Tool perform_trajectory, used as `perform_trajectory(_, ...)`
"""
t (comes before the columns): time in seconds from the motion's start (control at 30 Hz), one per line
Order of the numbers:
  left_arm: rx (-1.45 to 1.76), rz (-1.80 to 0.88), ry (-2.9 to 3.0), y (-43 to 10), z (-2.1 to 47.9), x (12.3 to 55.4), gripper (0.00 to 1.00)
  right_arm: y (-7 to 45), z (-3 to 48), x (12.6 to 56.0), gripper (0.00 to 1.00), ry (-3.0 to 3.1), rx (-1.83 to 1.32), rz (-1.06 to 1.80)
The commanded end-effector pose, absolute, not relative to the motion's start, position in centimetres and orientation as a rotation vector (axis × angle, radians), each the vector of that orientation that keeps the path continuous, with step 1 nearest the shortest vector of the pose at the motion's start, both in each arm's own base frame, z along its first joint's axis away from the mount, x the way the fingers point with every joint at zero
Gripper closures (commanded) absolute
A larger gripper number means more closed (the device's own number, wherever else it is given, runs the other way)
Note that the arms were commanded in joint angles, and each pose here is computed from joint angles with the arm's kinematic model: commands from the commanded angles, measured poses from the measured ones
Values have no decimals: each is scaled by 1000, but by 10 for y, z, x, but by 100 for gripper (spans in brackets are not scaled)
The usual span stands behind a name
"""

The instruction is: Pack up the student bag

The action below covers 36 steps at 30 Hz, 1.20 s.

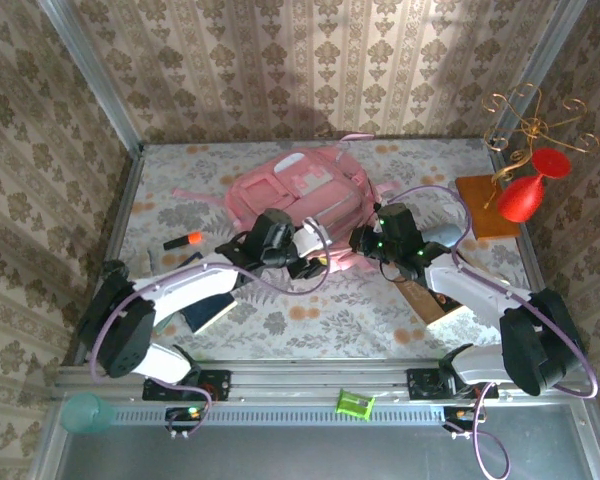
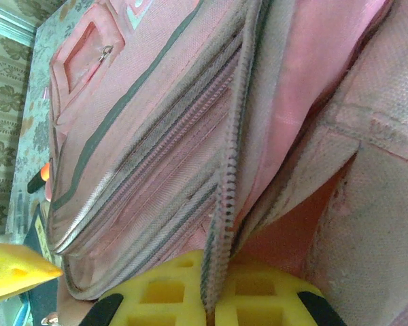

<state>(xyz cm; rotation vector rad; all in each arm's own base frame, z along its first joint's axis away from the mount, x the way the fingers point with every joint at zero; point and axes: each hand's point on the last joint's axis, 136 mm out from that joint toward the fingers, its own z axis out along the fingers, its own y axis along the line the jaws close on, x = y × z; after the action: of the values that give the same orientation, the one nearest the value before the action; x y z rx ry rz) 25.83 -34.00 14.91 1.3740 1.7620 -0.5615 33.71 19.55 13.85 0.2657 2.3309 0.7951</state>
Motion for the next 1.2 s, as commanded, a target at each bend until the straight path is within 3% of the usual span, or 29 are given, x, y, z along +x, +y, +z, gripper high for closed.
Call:
perform_trajectory(0.0, 1521, -539, 1733, -346, 136, 254, 43, 212, 173, 348, 95, 2202, 219, 890)
perform_trajectory(0.1, 1540, -492, 1765, -348, 125, 265, 56, 214, 173, 347, 95, 2201, 216, 892)
perform_trajectory(0.27, 1488, -584, 1757, -354, 140, 272, 85, 209, 166, 345, 94, 2211, 217, 856)
perform_trajectory(0.37, 1453, -675, 1736, -353, 155, 272, 94, 202, 159, 343, 89, 2228, 215, 801)
perform_trajectory(0.57, 1288, -956, 1626, -331, 211, 277, 94, 175, 153, 332, 73, 2245, 177, 616)
perform_trajectory(0.77, 1224, -1015, 1585, -317, 230, 283, 94, 186, 158, 323, 67, 2237, 71, 680)
perform_trajectory(0.93, 1074, -1018, 1581, -307, 251, 303, 100, 185, 162, 316, 63, 2214, 17, 682)
perform_trajectory(1.07, 958, -1023, 1527, -282, 277, 315, 100, 159, 152, 309, 60, 2247, 50, 522)
perform_trajectory(1.17, 956, -1001, 1546, -270, 269, 325, 100, 122, 138, 303, 55, 2296, 152, 304)
